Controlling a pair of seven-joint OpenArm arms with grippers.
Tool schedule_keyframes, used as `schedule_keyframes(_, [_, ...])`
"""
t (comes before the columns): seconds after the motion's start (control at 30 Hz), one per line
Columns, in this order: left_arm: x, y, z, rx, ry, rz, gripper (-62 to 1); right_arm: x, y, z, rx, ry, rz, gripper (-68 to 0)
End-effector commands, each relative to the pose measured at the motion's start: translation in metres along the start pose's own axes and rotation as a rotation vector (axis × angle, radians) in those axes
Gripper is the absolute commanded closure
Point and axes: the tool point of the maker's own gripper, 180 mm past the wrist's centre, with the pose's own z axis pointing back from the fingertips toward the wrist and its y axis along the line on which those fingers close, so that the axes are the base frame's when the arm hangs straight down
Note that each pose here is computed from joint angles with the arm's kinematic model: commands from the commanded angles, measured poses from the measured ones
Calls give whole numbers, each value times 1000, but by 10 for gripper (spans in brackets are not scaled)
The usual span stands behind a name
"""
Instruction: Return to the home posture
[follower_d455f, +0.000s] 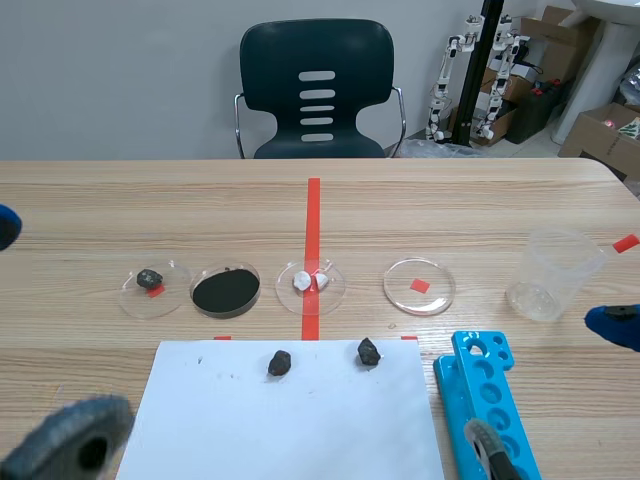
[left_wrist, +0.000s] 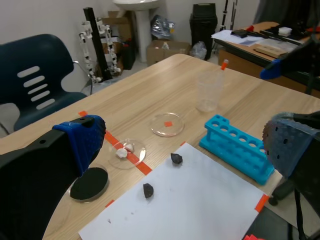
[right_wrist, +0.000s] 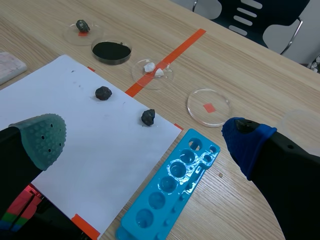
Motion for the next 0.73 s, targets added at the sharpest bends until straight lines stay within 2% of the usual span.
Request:
schedule_keyframes(0.0, [3,-1,-1,-8,-14,19,-623,6,0,0,11,-22,6,-679])
schedule_keyframes(0.27, [8,3,-6,-9,-44,60,-623,6,0,0,11,-19,6,-679])
schedule_keyframes(0.53, [8,5,-8,-15,-40,33,-623,6,0,0,11,-19,6,-679])
schedule_keyframes(0.7, [-3,0,-8,-42,18,-19,-623,6,0,0,11,-19,6,-679])
